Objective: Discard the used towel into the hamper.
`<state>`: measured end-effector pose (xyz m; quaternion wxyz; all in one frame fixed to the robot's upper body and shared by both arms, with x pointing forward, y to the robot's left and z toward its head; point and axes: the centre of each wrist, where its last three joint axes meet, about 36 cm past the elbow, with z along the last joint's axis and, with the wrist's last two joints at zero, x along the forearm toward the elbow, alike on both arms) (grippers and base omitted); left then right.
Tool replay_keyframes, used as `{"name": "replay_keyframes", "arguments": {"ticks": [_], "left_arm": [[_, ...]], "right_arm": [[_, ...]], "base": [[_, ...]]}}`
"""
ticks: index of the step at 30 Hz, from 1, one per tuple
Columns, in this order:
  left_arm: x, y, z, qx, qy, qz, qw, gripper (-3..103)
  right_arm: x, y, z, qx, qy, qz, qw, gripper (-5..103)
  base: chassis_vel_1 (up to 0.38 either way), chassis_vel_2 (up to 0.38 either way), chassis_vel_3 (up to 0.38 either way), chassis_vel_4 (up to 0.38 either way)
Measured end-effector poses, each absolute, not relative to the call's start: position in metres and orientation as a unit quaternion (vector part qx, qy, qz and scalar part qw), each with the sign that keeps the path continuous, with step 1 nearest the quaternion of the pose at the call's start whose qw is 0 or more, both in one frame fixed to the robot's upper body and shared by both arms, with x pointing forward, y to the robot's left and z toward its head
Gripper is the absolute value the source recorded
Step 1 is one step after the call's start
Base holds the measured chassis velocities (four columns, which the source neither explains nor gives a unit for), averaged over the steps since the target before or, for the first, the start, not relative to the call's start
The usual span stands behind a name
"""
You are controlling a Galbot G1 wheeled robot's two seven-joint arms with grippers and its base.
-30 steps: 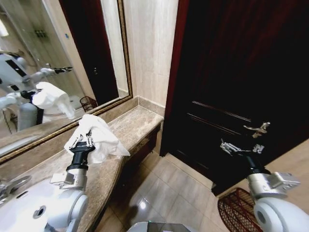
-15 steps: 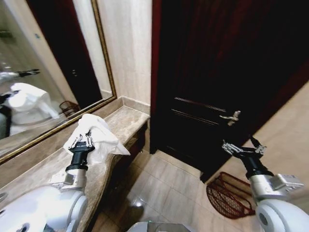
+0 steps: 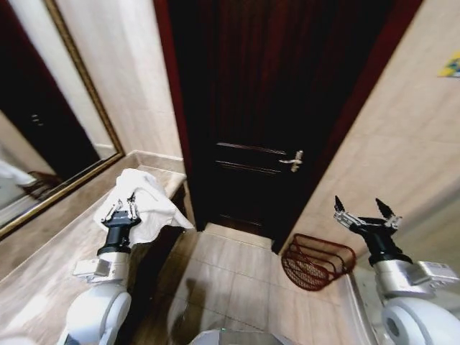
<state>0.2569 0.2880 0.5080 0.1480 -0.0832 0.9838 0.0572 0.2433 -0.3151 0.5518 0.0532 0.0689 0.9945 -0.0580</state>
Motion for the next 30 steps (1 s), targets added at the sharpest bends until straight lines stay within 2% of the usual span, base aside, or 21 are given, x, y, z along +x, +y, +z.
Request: {"name": "replay_keyframes", "arguments": {"ticks": [30], "left_arm": [[0.256, 0.289, 0.498, -0.088, 0.983, 0.061, 0.151, 9]], "right_arm": [[0.243, -0.323, 0.544, 0.074, 0.994, -0.051, 0.063, 100]], "base": [[-0.184, -0.21, -0.061, -0.025]]}}
